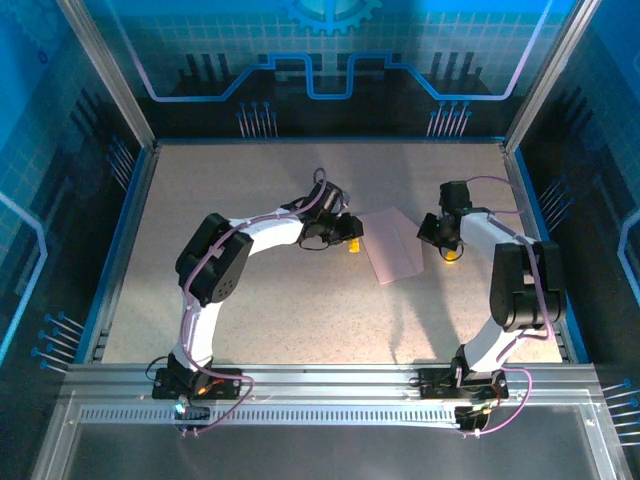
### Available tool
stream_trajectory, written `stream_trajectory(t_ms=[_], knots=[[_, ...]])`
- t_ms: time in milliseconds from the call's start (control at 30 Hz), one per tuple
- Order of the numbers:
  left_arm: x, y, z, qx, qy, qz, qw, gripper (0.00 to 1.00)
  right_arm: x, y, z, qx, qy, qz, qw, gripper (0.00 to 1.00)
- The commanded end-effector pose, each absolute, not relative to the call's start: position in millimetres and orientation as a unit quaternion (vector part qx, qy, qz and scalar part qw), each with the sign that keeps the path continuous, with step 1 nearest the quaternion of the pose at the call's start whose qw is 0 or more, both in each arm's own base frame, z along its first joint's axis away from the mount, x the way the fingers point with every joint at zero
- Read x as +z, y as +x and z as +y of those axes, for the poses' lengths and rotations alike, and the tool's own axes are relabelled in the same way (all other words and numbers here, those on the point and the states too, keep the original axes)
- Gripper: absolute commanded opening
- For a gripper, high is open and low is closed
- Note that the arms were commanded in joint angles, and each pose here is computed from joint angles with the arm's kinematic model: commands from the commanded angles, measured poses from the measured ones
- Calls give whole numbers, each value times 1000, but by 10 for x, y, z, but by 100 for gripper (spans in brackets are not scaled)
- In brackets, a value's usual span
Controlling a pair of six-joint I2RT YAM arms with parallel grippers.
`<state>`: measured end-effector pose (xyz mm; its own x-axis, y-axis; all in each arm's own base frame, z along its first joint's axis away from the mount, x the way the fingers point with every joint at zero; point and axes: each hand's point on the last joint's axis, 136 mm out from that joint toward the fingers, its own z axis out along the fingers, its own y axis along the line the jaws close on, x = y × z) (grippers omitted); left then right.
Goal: Place the letter into the envelope and seal it
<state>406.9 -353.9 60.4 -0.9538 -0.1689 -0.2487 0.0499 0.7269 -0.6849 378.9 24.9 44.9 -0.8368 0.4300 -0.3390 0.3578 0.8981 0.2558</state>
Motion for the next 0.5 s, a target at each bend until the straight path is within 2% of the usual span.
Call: stream_trajectory(t_ms=[0, 467], knots=[[572, 4109, -3628, -367, -32, 918, 146, 10, 492, 3937, 161, 86, 210, 950, 214, 0], [366, 4162, -3704, -370, -49, 919, 129, 8, 411, 4012, 291, 127, 200, 947, 217, 0]])
